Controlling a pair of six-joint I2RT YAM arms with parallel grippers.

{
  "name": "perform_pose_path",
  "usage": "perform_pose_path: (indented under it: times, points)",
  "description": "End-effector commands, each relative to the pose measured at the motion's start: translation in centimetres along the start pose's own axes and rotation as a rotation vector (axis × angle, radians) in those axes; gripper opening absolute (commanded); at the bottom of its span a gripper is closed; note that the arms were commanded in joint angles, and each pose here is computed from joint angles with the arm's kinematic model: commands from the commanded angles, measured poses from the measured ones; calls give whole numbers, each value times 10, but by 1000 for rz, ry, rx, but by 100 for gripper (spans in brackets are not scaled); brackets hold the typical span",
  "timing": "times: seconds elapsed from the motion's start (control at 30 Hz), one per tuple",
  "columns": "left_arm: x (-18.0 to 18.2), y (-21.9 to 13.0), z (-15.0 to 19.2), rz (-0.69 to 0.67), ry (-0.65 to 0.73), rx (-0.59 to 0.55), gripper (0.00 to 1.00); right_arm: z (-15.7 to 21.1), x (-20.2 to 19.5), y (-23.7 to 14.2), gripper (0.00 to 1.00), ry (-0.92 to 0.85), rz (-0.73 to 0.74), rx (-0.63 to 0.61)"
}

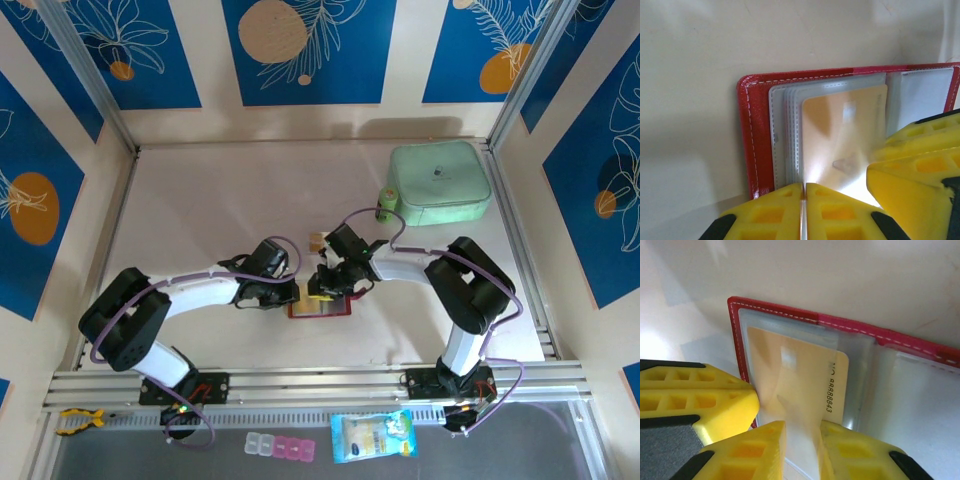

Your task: Take the credit cards out of the card holder

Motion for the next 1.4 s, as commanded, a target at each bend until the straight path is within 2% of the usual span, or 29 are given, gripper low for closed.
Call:
perform_pose_path:
  times: [0.0, 0.67, 1.03, 1.37]
  points:
    - [12, 4, 1, -45, -15, 9, 12, 4, -7, -4, 24, 2, 87, 23]
    - [2, -5, -3, -28, 0, -9, 12, 5, 2, -13, 25, -10, 78, 23]
    - [-19, -14, -8, 13, 26, -14, 12, 0, 11, -24, 25, -28, 51, -10]
    - [-28, -2, -6, 41, 30, 28, 8, -2, 4, -29, 25, -12, 57, -25]
Point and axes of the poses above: each hand's point on the last joint's axis, 136 mm out from that joint toward the fingers, its own y axis out along the fingers, its own x axis along the line the jaws close on, z = x × y, the point moved 5 cm from there along -y, back along the fingers, and after that the axes turned 13 degrees about -y, right-handed, at the moved point
